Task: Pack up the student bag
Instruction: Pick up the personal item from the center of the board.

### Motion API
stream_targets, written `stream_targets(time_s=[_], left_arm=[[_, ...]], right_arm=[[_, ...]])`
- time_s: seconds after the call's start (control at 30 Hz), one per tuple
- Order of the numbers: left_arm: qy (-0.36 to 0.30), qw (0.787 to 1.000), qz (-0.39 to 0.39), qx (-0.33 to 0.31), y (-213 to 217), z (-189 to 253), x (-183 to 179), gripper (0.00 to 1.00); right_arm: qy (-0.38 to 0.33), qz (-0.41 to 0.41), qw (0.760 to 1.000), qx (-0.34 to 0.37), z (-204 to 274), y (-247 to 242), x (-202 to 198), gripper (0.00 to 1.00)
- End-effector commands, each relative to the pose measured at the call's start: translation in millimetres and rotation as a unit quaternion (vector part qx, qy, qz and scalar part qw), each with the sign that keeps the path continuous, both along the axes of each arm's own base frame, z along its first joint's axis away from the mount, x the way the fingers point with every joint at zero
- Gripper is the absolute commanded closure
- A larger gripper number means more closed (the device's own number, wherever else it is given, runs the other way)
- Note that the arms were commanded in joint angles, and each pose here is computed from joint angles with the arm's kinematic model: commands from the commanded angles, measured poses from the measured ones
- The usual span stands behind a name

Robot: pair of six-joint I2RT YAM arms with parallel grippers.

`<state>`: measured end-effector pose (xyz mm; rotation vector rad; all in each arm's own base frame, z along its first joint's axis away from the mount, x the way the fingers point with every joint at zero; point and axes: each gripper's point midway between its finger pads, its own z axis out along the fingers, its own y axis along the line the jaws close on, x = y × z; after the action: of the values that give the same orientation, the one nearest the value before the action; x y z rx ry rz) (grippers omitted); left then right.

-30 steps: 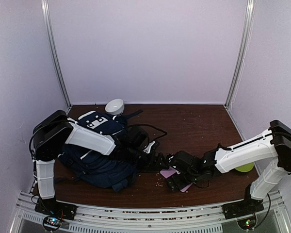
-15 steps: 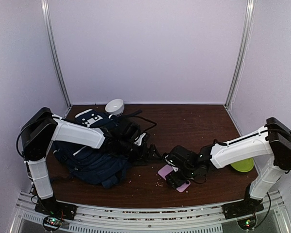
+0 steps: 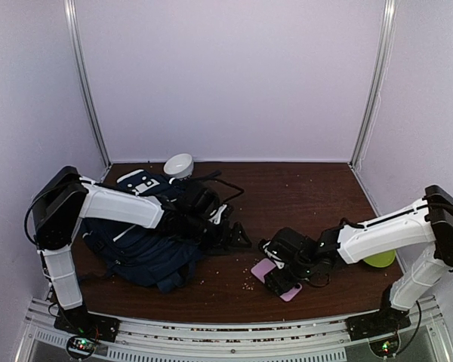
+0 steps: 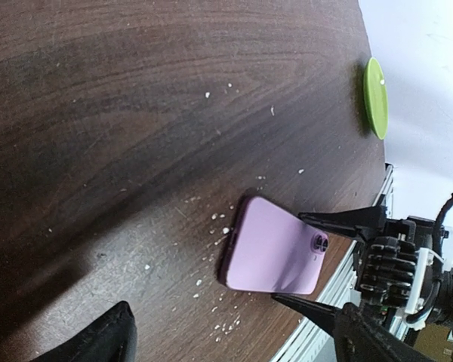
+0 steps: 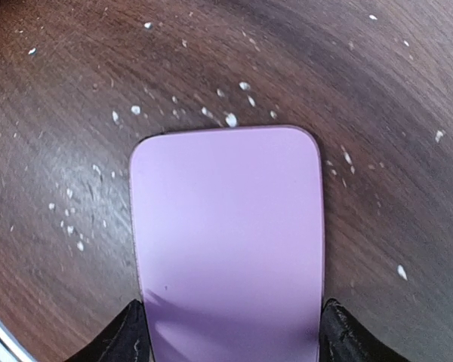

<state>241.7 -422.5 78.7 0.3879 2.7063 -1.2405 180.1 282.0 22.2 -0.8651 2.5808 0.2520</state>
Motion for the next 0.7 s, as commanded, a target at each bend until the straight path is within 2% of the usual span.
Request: stream_targets(time_s=[0.0, 0.67], left_arm=[[-0.035, 0.999, 0.012, -0.010, -0.8, 21.2, 19.4, 0.06], [0.030, 0.995, -0.044, -0.088, -51.0, 16.3, -9.2, 0.06]], right_arm=[[-0.030, -0.023, 0.999, 0.027, 22.2, -5.0, 6.2, 0.56], [-0.085, -0.025, 0.990, 0.105, 65.9, 2.3, 12.3, 0.57]])
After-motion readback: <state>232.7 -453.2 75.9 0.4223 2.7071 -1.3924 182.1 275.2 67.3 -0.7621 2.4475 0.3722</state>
